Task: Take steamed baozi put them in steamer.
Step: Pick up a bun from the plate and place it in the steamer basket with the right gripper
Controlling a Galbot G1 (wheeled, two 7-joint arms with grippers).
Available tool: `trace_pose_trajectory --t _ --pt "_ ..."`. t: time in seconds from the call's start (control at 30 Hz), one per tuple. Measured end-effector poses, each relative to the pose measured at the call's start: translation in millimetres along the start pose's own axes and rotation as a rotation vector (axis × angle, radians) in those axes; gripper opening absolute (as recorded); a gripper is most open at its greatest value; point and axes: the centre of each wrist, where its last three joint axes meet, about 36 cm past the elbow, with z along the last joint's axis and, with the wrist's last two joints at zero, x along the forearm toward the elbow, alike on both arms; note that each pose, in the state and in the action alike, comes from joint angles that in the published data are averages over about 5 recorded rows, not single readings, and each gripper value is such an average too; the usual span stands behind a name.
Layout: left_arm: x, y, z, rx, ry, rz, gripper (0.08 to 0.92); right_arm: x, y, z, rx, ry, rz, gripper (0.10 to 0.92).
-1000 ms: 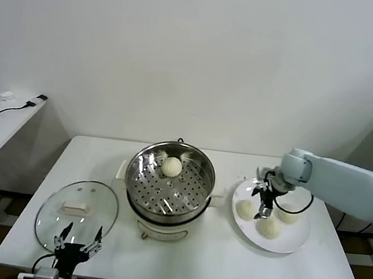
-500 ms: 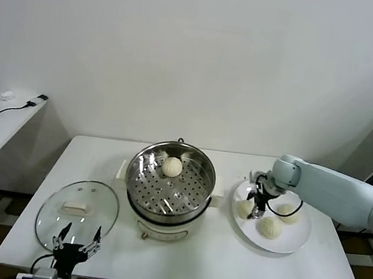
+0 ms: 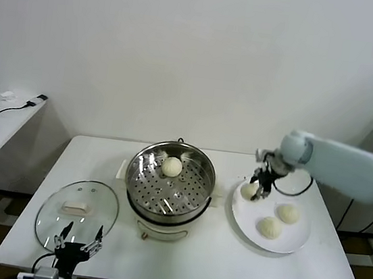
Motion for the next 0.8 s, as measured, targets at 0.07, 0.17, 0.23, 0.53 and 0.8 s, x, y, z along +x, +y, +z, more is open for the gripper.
trace_pose_trajectory --t 0.07,0.17,0.23,0.53,0.8 --pt "0 -1 -2 0.0 -0.003 0.004 0.823 25 -5 -23 0.012 -0.03 0.019 0.619" --pt "-1 -3 -4 0.0 -0.007 0.01 0.823 50 -4 -65 0.038 -0.073 0.031 0.619" --pt "-2 -4 -6 0.0 -0.011 0.014 0.823 58 1 -97 0.059 -0.098 0.03 0.619" --pt "-1 -7 -11 -0.004 -0.018 0.019 0.823 40 31 -209 0.138 -0.125 0.006 0.619" --pt "1 -7 -9 -0.004 -0.016 0.014 0.823 -11 47 -261 0.171 -0.108 -0.015 0.619"
